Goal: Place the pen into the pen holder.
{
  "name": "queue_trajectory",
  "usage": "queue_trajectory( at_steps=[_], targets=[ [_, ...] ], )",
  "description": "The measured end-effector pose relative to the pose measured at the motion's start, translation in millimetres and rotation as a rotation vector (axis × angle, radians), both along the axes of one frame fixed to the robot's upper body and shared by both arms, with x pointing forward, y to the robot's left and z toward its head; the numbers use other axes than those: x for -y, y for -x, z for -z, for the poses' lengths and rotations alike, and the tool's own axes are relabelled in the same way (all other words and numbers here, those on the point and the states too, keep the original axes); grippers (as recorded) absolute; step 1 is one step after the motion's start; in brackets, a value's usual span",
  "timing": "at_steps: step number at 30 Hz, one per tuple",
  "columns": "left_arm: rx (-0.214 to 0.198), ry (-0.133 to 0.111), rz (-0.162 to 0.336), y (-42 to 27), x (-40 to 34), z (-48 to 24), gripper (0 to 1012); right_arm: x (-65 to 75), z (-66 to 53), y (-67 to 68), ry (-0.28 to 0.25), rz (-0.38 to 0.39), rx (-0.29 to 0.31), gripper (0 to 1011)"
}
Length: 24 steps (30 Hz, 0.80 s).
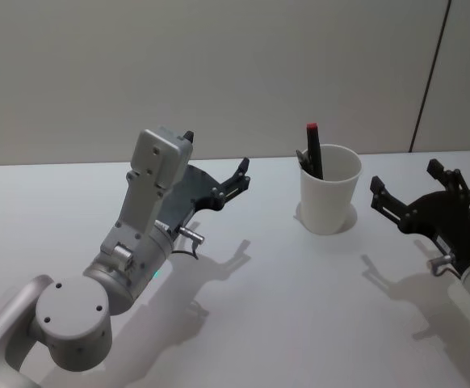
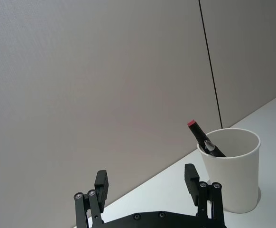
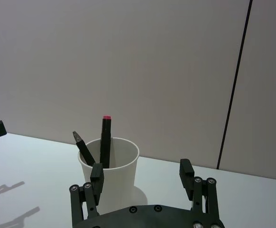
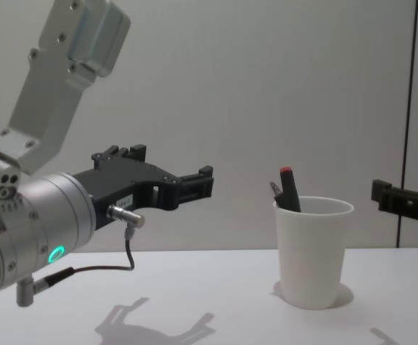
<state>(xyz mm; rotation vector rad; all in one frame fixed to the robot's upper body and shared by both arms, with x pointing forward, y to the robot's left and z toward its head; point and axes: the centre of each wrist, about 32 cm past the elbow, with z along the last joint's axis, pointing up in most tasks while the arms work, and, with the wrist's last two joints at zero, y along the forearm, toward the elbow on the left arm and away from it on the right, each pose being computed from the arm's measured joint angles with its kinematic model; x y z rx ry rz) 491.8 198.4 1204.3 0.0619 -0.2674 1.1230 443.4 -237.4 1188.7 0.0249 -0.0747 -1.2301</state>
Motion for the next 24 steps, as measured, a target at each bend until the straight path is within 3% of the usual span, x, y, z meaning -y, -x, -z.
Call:
queue_trajectory(
  at_steps=[24],
  targets=[
    [0.001, 0.001, 0.0, -0.2, 0.1, -0.2, 1001, -0.3, 0.0, 0.1, -0.001, -0.001, 0.001, 1001]
  ],
)
